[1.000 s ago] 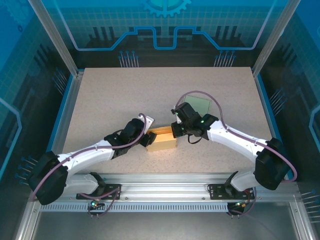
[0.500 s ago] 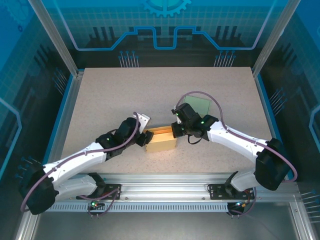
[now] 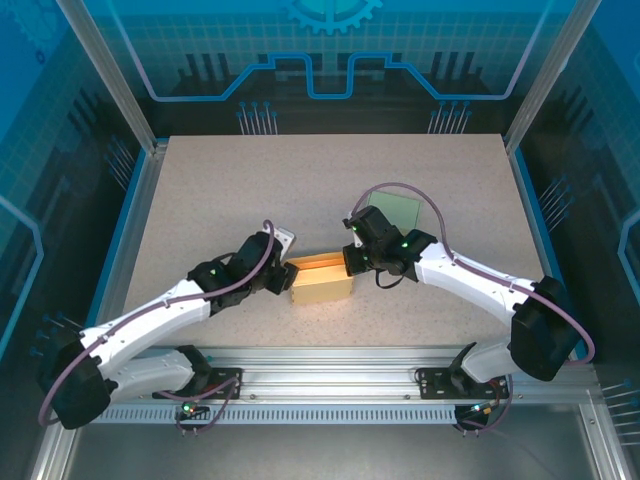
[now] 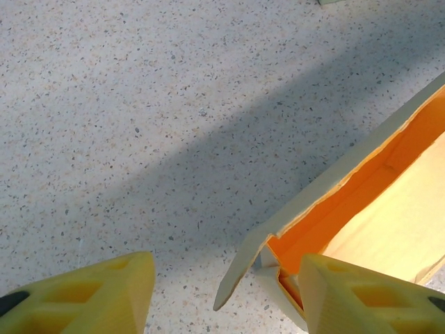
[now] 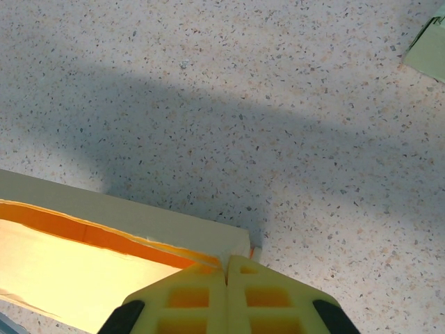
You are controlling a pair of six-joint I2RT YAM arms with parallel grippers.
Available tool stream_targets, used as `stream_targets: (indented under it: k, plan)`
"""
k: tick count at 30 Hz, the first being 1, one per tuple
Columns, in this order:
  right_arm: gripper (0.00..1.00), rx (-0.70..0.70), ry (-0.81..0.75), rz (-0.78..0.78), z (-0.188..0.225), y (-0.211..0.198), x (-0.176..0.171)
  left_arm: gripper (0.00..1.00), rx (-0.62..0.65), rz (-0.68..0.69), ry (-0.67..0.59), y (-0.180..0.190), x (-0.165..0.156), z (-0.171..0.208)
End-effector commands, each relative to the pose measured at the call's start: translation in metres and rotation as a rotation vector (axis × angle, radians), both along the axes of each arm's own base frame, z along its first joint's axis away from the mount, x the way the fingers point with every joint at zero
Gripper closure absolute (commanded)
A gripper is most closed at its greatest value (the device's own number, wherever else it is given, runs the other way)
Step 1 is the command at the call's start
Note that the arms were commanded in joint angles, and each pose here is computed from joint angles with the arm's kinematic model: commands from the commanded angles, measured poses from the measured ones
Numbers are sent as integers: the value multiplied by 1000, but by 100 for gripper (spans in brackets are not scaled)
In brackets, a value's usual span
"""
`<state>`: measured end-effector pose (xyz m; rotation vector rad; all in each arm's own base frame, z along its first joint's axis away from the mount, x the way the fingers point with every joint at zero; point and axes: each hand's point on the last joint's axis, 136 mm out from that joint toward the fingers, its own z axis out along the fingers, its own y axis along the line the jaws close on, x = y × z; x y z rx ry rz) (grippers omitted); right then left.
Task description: Fold the paper box
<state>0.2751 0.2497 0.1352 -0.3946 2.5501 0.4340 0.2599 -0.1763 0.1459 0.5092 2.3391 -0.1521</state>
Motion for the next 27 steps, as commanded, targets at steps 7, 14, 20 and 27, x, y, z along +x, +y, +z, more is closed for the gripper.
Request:
stream_targets:
  k: [7, 14, 20, 27]
  plan:
    - [95, -5, 16, 20, -3, 1, -12, 42, 12, 33, 42, -3, 4, -5]
    - [95, -7, 13, 19, -4, 0, -12, 47, 71, 61, 136, 2, -3, -33]
    - [94, -10, 12, 15, -4, -1, -12, 52, 77, 66, 146, 2, -7, -37]
    - [94, -5, 8, 16, -3, -1, -13, 51, 9, 71, 83, 1, -5, -7]
